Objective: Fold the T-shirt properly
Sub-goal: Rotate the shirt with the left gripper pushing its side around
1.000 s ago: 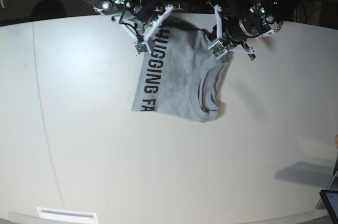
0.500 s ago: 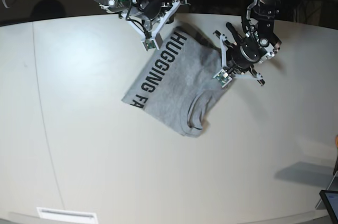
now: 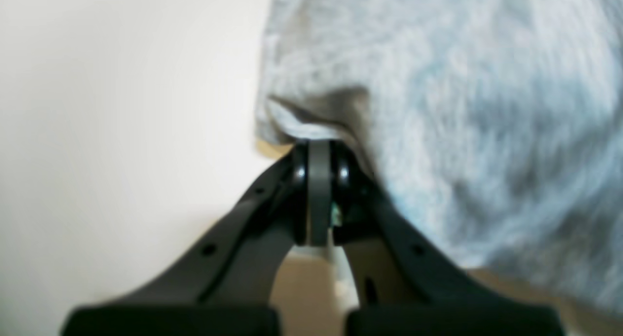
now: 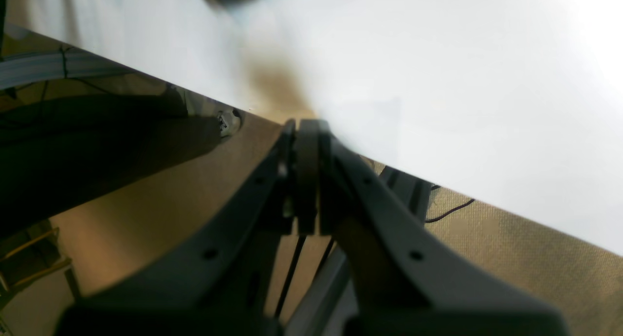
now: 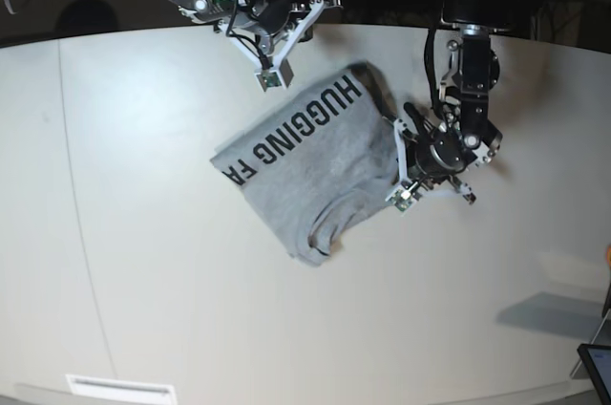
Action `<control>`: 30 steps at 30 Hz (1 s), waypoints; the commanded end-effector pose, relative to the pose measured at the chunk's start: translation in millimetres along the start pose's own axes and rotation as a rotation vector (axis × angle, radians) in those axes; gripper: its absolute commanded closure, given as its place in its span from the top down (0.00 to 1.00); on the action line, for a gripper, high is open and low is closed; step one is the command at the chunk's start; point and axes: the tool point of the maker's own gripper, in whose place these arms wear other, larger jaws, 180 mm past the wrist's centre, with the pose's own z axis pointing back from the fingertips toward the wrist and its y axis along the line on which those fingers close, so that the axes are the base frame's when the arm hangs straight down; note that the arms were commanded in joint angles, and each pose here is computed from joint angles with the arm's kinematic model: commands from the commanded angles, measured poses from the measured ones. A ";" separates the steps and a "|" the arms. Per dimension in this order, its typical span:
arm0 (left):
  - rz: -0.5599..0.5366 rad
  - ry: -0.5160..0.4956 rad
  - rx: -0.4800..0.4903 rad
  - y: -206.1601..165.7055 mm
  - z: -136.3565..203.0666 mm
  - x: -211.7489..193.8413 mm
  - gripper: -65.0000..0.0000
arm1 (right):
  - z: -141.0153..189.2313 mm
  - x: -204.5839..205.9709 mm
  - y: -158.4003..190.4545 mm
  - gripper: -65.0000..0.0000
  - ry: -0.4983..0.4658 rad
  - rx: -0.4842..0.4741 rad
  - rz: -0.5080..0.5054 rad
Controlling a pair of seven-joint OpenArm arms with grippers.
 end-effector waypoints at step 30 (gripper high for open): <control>-0.110 -0.130 -0.160 -22.4 -46.8 150.2 0.01 | 6.8 18.0 -27.0 0.00 -0.055 -0.057 -0.020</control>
